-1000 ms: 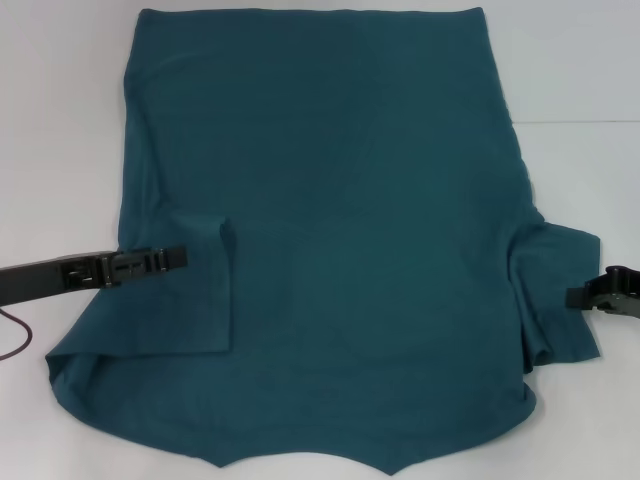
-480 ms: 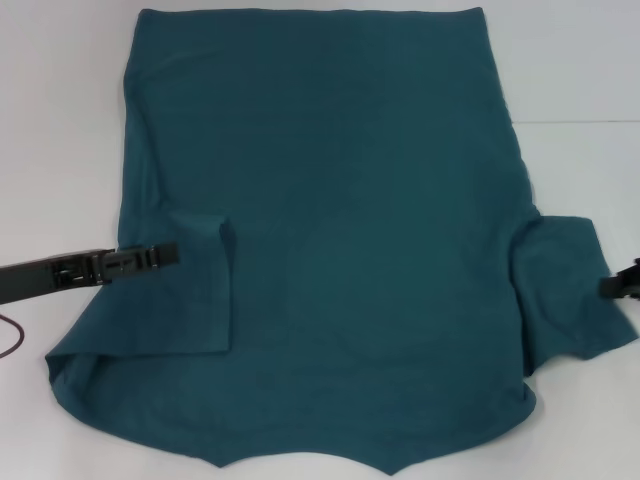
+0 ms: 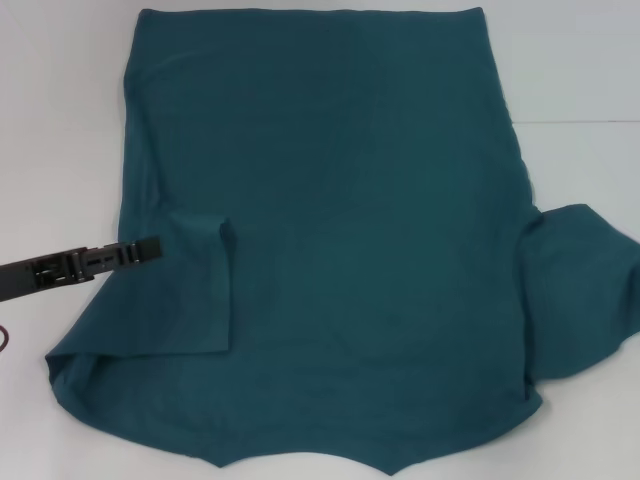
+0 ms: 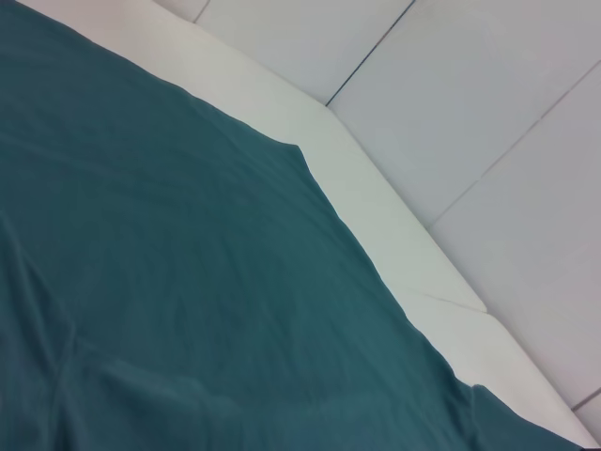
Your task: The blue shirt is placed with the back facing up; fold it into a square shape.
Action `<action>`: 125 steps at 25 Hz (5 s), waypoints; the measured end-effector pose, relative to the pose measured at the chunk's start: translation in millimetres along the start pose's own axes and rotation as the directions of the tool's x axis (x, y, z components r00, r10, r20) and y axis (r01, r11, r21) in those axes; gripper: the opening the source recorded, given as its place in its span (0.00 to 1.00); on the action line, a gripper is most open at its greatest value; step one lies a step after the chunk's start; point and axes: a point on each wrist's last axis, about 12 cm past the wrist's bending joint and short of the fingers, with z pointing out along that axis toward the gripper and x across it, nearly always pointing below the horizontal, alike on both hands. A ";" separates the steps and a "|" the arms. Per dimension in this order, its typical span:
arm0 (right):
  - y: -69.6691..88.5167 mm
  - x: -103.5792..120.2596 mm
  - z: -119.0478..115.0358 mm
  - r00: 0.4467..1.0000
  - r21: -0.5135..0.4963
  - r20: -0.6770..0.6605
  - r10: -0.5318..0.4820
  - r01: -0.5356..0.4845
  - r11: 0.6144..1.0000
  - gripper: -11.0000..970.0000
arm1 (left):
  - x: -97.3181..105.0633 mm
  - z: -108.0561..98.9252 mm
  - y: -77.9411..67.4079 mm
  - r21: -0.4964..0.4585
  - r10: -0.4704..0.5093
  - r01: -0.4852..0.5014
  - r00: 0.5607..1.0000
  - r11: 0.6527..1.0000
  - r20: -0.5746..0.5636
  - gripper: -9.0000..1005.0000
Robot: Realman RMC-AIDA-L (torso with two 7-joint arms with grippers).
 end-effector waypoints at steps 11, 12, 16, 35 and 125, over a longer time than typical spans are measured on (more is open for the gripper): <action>-4.3 -13.6 -13.3 0.998 0.030 0.046 0.033 -0.035 0.999 0.01 | -0.4 -5.1 1.0 0.003 -0.011 0.011 1.000 1.000 0.026 0.78; -4.1 -14.4 -13.7 0.998 0.030 0.048 0.033 -0.034 0.999 0.01 | -0.4 -5.2 0.9 0.004 -0.011 0.011 1.000 1.000 0.026 0.78; -4.1 -17.5 -15.6 0.997 0.028 0.061 0.037 -0.038 0.999 0.01 | -1.2 -5.8 0.7 0.006 -0.009 0.009 1.000 1.000 0.030 0.78; 103.3 -15.1 42.3 0.984 -0.223 -0.113 -0.136 0.108 0.969 0.02 | -7.2 -6.2 -0.6 0.018 -0.008 0.007 0.997 1.000 0.078 0.78; 56.4 3.7 7.2 0.995 -0.327 -0.089 -0.049 0.017 0.945 0.69 | 41.2 -30.9 28.7 -0.315 -0.533 0.481 0.840 0.818 -0.100 0.74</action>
